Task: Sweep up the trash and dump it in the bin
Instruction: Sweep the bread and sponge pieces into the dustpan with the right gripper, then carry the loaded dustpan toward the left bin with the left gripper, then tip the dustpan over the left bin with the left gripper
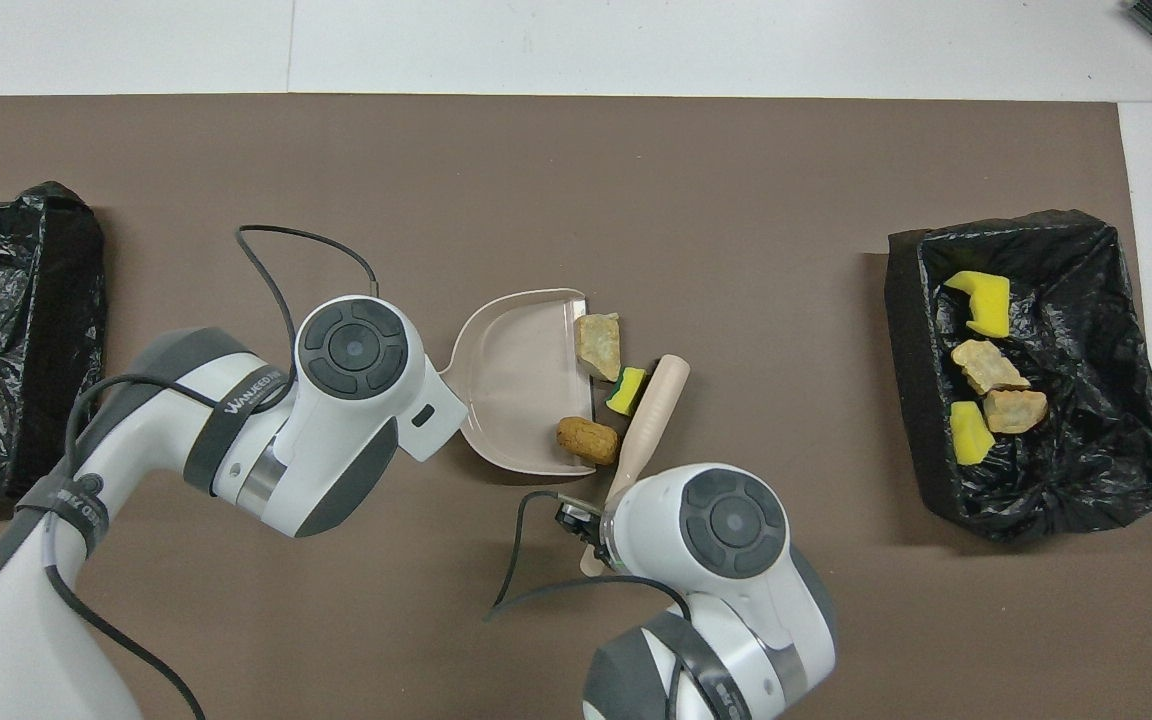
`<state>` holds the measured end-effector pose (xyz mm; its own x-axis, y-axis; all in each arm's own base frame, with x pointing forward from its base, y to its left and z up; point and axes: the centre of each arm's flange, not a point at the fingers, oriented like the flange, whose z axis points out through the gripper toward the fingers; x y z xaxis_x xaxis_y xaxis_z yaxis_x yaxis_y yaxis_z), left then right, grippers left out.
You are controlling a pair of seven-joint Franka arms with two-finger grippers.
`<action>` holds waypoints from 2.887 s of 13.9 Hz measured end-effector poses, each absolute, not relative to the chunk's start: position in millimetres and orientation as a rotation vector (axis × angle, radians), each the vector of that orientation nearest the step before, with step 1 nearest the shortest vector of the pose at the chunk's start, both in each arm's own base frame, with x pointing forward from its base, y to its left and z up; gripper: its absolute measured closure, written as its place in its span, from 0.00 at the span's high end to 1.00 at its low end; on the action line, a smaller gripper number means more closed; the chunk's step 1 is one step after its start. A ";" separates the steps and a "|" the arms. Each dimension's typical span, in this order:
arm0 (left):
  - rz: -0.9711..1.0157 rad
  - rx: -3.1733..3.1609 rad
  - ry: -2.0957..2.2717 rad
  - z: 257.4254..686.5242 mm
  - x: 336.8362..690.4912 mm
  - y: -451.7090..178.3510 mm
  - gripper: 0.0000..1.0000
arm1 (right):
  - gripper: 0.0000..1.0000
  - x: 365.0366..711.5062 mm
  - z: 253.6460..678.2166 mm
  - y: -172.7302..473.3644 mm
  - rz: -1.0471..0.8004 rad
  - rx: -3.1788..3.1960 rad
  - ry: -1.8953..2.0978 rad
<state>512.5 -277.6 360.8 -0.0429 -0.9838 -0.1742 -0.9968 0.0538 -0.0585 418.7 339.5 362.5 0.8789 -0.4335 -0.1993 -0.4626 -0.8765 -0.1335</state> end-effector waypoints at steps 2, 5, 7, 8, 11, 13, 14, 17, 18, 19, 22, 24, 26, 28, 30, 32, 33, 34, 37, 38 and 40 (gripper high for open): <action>0.114 -2.040 2.161 360.0 503.0 -289.8 0.33 | 0.27 435.7 359.7 348.4 0.254 -2.851 0.694; 0.093 -2.048 2.156 360.3 502.2 -291.7 0.33 | 0.27 434.8 361.4 355.1 0.255 -2.849 0.677; 0.077 -2.070 2.150 359.0 503.8 -289.1 0.33 | 0.27 418.2 367.4 378.3 0.256 -2.857 0.600; 0.051 -2.087 2.144 358.2 506.0 -286.7 0.33 | 0.27 408.6 370.6 389.8 0.255 -2.863 0.553; -0.032 -2.128 2.121 351.2 512.1 -275.2 0.33 | 0.27 383.8 381.0 415.3 0.233 -2.883 0.322; -0.043 -2.148 2.113 348.6 513.3 -270.4 0.33 | 0.27 380.3 394.9 416.3 0.210 -2.891 0.199; -0.054 -2.158 2.105 349.2 515.2 -268.3 0.33 | 0.27 381.6 406.1 412.6 0.199 -2.896 0.160; -0.066 -2.201 2.078 349.8 522.2 -256.0 0.33 | 0.27 392.8 442.8 390.1 0.133 -2.895 0.107; -0.068 -2.210 2.077 349.8 524.4 -251.6 0.33 | 0.27 394.9 453.5 382.9 0.112 -2.894 0.095; -0.068 -2.218 2.072 350.2 527.1 -246.3 0.33 | 0.27 397.0 462.7 375.9 0.093 -2.893 0.082; -0.053 -2.247 2.046 356.3 540.8 -221.6 0.33 | 0.27 408.8 483.3 345.5 0.059 -2.903 0.009; -0.035 -2.266 2.070 372.7 555.7 -198.9 0.33 | 0.27 408.1 485.9 329.4 0.085 -2.965 -0.072; -0.012 -2.268 2.095 394.2 570.6 -170.1 0.33 | 0.27 401.2 483.7 328.5 0.102 -3.023 -0.124; -0.012 -2.283 2.107 414.0 582.8 -144.0 0.33 | 0.27 391.3 480.1 338.0 0.104 -3.042 -0.172; -0.029 -2.299 2.124 427.7 591.7 -120.8 0.33 | 0.27 378.1 478.3 352.2 0.111 -3.046 -0.196; -0.030 -2.311 2.127 444.5 600.3 -91.9 0.33 | 0.27 355.8 472.6 376.6 0.121 -3.063 -0.191; -0.032 -2.316 2.124 453.9 604.3 -77.1 0.33 | 0.27 342.1 465.9 393.8 0.105 -3.079 -0.180; -0.035 -2.320 2.120 462.1 607.7 -61.5 0.33 | 0.27 328.8 457.2 411.2 0.088 -3.091 -0.173; -0.017 -2.313 2.142 479.0 613.6 -10.5 0.33 | 0.27 297.7 428.7 450.2 0.085 -3.106 -0.185; -0.008 -2.305 2.159 483.9 614.8 15.3 0.33 | 0.27 287.1 416.4 461.7 0.074 -3.133 -0.183; -0.005 -2.289 2.182 490.1 614.6 69.7 0.33 | 0.27 275.3 394.1 482.3 0.040 -3.165 -0.141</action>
